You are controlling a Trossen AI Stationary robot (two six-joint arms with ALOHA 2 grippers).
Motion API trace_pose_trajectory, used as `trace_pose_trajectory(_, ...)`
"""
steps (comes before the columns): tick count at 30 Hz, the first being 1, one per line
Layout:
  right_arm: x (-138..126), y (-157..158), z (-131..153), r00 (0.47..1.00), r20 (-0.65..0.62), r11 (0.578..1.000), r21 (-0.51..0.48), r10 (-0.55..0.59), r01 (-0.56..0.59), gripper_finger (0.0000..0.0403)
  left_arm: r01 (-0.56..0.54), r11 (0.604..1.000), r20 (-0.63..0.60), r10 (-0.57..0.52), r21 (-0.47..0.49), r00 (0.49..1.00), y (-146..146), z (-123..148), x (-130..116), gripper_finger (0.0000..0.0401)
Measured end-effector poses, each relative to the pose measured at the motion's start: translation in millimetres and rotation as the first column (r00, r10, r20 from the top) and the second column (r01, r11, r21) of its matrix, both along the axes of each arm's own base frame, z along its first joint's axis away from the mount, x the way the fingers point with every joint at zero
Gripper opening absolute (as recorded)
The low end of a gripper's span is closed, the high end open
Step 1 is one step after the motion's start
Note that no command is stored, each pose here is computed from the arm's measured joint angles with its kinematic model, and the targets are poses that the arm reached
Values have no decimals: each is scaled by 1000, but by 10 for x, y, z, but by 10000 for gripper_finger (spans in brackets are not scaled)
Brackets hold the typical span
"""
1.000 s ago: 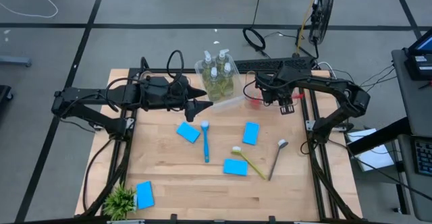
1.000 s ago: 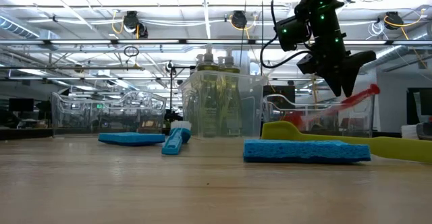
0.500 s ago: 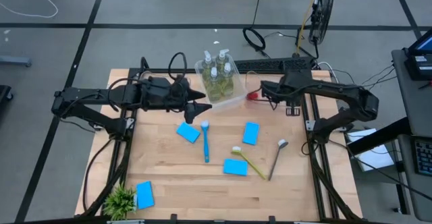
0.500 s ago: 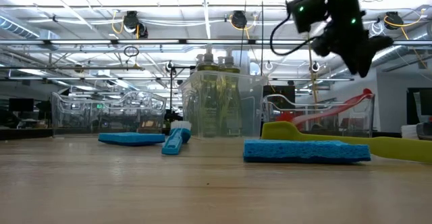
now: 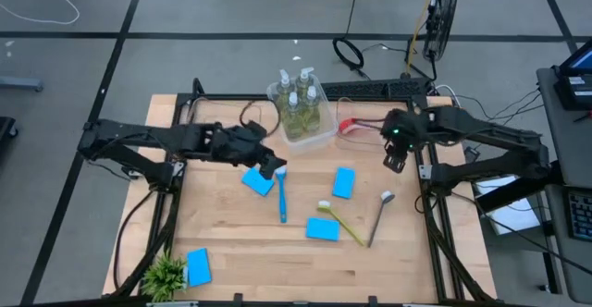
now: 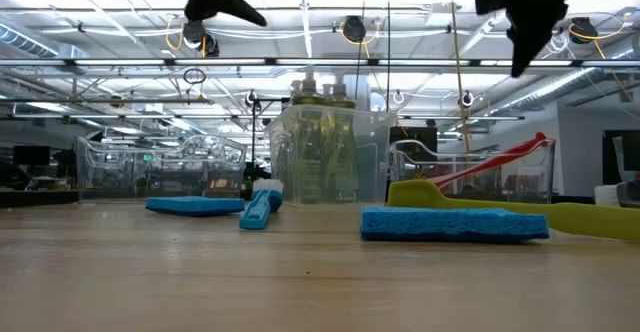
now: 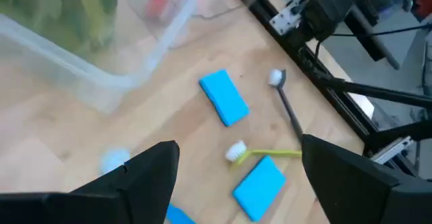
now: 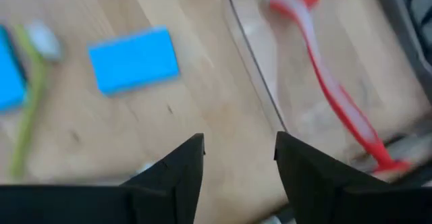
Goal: Pick & Place Kitchen Sink Supplies
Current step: Put the blue dish brush into the right transparent bin
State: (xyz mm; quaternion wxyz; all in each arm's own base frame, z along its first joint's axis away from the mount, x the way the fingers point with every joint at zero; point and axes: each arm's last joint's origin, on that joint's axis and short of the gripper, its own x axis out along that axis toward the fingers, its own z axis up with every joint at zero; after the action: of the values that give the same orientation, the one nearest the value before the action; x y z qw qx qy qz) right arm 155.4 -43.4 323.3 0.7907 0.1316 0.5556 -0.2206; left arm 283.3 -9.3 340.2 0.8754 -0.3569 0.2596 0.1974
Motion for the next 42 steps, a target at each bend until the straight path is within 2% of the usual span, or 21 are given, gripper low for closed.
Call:
trace_pose_trajectory(5,-80,46,129,988,157,1000,-20,-18,22,174,-60,996,-105,53,-59,993,-5,-357,300,310)
trace_pose_trajectory(10,-129,59,181,976,216,999,-20,-39,44,173,-147,982,-243,116,-117,963,50,-792,546,310)
trace_pose_trajectory(14,-140,62,187,975,221,999,-21,-39,44,172,-227,965,-396,158,-134,904,108,-1159,635,310)
trace_pose_trajectory(19,-139,61,187,975,221,999,-22,-37,42,175,-324,929,-525,189,-179,830,169,-1422,649,310)
trace_pose_trajectory(24,-138,61,187,975,219,999,-26,-29,35,173,-341,924,-539,200,-173,818,172,-1543,701,310)
trace_pose_trajectory(33,-126,58,195,972,234,999,-30,-27,35,176,-333,926,-529,194,-180,826,207,-1745,823,310)
trace_pose_trajectory(42,-126,58,195,972,234,999,-30,-27,35,173,-344,919,-549,191,-191,814,290,-1834,841,299)
